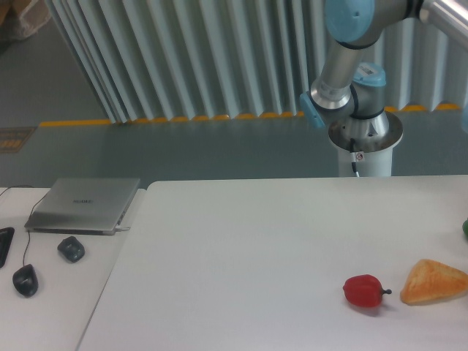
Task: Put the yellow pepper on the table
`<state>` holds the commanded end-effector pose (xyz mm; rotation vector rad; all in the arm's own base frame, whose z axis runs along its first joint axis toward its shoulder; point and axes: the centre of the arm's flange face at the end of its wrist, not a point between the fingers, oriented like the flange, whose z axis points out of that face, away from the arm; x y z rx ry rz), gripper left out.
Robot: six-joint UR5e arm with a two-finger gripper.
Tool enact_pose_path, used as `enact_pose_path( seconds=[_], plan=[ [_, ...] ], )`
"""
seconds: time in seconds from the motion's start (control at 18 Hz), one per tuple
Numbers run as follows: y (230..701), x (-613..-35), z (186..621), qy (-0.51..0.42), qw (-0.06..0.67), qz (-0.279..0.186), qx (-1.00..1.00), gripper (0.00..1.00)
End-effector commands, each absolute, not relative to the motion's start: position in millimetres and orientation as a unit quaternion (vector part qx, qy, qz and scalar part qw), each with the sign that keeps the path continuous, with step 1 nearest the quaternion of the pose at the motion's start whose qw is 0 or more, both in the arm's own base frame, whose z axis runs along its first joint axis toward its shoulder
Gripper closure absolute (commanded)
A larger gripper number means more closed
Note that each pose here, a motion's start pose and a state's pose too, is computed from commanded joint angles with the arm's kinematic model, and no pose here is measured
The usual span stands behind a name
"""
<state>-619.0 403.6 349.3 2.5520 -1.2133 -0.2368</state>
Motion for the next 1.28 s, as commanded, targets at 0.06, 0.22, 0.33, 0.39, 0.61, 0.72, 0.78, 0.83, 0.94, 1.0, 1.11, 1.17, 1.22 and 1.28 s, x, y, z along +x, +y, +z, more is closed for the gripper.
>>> enact_pose_path(
  seconds=[0.06, 0.22, 0.33, 0.39, 0.61, 0.72, 0.78, 0.83, 0.94, 1.0, 1.11, 1.17, 1.22, 1.28],
  plan=[
    [407, -630, 345, -0.427, 0.157, -0.083, 0.886, 0.00],
    [410, -644, 342, -0.439, 0.161, -0.093, 0.879, 0.00],
    [401, -650, 344, -0.462, 0.180, -0.087, 0.864, 0.00],
    [394, -655, 343, -0.467, 0.196, -0.085, 0.858, 0.00],
    [391, -659, 325, -0.474, 0.206, -0.093, 0.851, 0.00],
    [388, -662, 321, -0.469, 0.214, -0.092, 0.852, 0.00],
    [390, -662, 320, -0.469, 0.214, -0.093, 0.852, 0.00],
    [389, -663, 320, -0.467, 0.214, -0.094, 0.853, 0.00],
    [389, -663, 319, -0.466, 0.214, -0.095, 0.854, 0.00],
    [389, -664, 315, -0.465, 0.214, -0.097, 0.854, 0.00],
    [390, -666, 311, -0.460, 0.214, -0.102, 0.856, 0.00],
    [390, -667, 307, -0.458, 0.213, -0.102, 0.857, 0.00],
    [391, -667, 306, -0.458, 0.213, -0.102, 0.857, 0.00],
    [391, -669, 304, -0.457, 0.213, -0.103, 0.857, 0.00]
  ],
)
